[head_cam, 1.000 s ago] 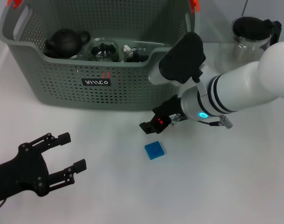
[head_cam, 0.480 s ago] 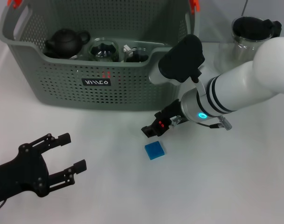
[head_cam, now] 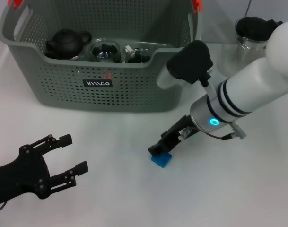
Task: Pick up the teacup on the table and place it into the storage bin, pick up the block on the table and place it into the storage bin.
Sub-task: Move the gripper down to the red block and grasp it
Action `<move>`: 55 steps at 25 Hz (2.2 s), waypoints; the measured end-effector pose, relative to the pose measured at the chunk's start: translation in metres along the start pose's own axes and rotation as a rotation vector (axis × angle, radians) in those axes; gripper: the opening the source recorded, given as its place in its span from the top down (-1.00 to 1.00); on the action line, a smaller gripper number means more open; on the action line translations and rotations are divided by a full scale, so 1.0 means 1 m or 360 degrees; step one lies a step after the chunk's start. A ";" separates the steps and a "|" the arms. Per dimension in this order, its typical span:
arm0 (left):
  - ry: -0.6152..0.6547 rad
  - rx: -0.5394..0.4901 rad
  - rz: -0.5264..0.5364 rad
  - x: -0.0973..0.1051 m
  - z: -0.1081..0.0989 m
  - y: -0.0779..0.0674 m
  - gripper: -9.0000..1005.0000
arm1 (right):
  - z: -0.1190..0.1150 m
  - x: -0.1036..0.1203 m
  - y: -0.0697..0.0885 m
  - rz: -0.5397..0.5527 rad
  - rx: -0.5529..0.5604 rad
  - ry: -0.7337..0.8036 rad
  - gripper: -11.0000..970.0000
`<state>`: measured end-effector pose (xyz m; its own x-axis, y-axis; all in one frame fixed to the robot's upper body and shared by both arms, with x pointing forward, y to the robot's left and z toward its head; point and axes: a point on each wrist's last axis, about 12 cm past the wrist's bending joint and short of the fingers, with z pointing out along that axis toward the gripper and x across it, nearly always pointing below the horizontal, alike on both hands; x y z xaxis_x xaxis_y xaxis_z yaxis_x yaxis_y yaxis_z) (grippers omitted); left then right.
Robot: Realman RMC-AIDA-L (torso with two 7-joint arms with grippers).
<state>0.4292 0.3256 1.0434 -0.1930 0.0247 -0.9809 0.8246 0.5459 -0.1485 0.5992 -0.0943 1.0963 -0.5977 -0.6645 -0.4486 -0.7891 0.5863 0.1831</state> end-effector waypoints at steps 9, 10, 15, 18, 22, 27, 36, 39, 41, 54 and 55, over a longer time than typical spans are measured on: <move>0.0000 -0.0001 -0.0002 0.000 -0.001 0.000 -0.59 | -0.023 0.000 0.010 0.0056 -0.0223 0.0096 -0.27; 0.0000 -0.0001 -0.0002 0.000 -0.001 0.000 -0.59 | -0.025 -0.001 0.011 0.0046 -0.0229 0.0099 -0.27; 0.0000 -0.0001 -0.0003 0.000 -0.001 -0.001 -0.59 | -0.028 -0.004 0.006 0.0024 -0.0143 0.0043 -0.27; 0.0000 0.0000 -0.0003 0.000 -0.001 -0.001 -0.59 | -0.024 -0.002 0.002 0.0010 -0.0076 0.0044 -0.27; -0.0001 0.0000 -0.0003 0.000 -0.001 -0.001 -0.59 | -0.022 0.000 0.000 -0.0016 -0.0037 0.0045 -0.27; 0.0000 -0.0001 -0.0003 0.000 -0.001 -0.001 -0.59 | -0.028 0.003 -0.006 -0.0103 0.0072 0.0075 -0.26; 0.0001 -0.0002 -0.0003 0.000 -0.001 0.000 -0.59 | -0.028 0.004 -0.010 -0.0254 0.0142 0.0099 -0.26; 0.0001 -0.0002 -0.0002 0.000 -0.001 0.000 -0.59 | -0.027 0.005 -0.009 -0.0281 0.0136 0.0105 -0.26; 0.0000 0.0000 0.0000 0.000 0.000 0.000 -0.59 | -0.025 0.005 -0.008 -0.0305 0.0141 0.0107 -0.26; 0.0000 -0.0001 -0.0001 0.000 0.000 0.000 -0.59 | -0.012 0.007 -0.001 -0.0408 0.0153 0.0123 -0.25; 0.0000 -0.0001 -0.0001 0.000 0.000 0.000 -0.59 | -0.010 0.008 -0.001 -0.0408 0.0157 0.0129 -0.25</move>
<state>0.4289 0.3257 1.0433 -0.1934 0.0246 -0.9808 0.8243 0.5463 -0.1488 0.5943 -0.1049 1.1016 -0.3929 -0.8293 -0.3973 -0.9008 0.4340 -0.0151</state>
